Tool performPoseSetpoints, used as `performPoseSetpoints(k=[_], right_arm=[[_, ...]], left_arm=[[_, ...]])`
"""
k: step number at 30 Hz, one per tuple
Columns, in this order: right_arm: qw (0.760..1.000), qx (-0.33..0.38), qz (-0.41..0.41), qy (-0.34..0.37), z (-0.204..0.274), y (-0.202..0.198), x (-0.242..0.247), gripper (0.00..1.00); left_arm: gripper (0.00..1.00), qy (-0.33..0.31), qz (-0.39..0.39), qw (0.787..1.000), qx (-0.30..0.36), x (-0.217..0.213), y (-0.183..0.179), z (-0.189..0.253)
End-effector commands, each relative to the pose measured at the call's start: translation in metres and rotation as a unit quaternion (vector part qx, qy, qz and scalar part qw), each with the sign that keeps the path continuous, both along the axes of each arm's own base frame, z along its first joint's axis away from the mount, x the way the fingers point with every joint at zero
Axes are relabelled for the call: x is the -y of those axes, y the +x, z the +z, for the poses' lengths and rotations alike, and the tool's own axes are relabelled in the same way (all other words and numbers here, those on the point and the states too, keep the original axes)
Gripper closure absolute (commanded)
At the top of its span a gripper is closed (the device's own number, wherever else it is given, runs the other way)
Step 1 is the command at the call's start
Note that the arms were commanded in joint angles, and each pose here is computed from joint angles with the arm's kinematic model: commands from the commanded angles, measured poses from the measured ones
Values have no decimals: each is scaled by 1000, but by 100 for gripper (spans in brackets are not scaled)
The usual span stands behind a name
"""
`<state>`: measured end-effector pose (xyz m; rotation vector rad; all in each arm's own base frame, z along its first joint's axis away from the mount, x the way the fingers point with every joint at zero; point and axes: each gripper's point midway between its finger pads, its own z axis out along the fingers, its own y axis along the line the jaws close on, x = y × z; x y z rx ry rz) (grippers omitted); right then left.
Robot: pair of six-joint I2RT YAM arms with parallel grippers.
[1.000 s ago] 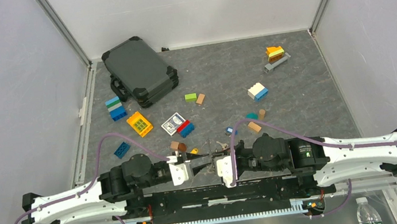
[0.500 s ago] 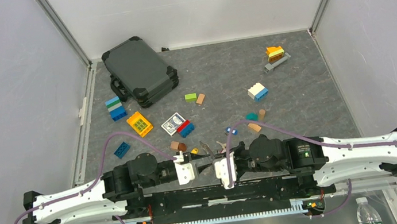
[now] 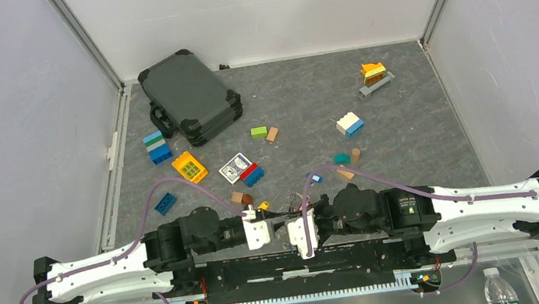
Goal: Remove the keys from the keyring
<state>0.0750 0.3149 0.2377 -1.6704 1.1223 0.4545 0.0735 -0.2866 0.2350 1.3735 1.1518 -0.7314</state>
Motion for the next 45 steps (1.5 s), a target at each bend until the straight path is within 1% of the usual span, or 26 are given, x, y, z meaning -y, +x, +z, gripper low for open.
performPoseSetpoints(k=[1, 3, 4, 6, 9, 10, 13, 15, 18, 23, 28, 32, 37, 42, 45], right_arm=[[998, 1, 11, 65, 39, -3, -13, 100], [998, -1, 13, 64, 38, -4, -14, 100], [998, -1, 13, 64, 38, -4, -15, 100], [998, -2, 13, 63, 36, -4, -15, 100], [998, -1, 7, 68, 38, -2, -14, 100], [997, 0, 5, 72, 39, -2, -13, 98], [996, 4, 1, 92, 44, 0, -9, 85], [994, 5, 0, 107, 47, -1, -7, 81], [992, 4, 4, 126, 49, -2, -4, 78], [991, 2, 15, 135, 49, -6, -4, 77], [986, -7, 41, 162, 56, -16, -7, 77], [981, -16, 58, 187, 60, -23, -12, 76], [978, -18, 58, 201, 60, -23, -14, 76], [977, -17, 54, 204, 60, -22, -13, 78], [978, -16, 54, 202, 58, -21, -14, 82]], left_arm=[[74, -25, -7, 999, 24, 2, 0, 24], [76, -27, -8, 999, 24, 2, 0, 24], [80, -28, -8, 999, 25, 2, 0, 25], [97, -27, -10, 999, 25, 1, -1, 25], [98, -37, -11, 999, 25, -1, -2, 28], [98, -44, -10, 999, 25, -2, -2, 30], [98, -68, -4, 997, 26, -7, -2, 36], [98, -85, -1, 996, 26, -11, -2, 40], [98, -99, -1, 995, 24, -16, -4, 43], [98, -127, -15, 991, 24, -19, -10, 53], [98, -145, -21, 989, 24, -21, -12, 57], [98, -148, -26, 988, 24, -19, -14, 58], [98, -150, -32, 988, 25, -18, -16, 59], [98, -155, -35, 987, 27, -20, -17, 62], [98, -157, -37, 986, 28, -20, -18, 62]])
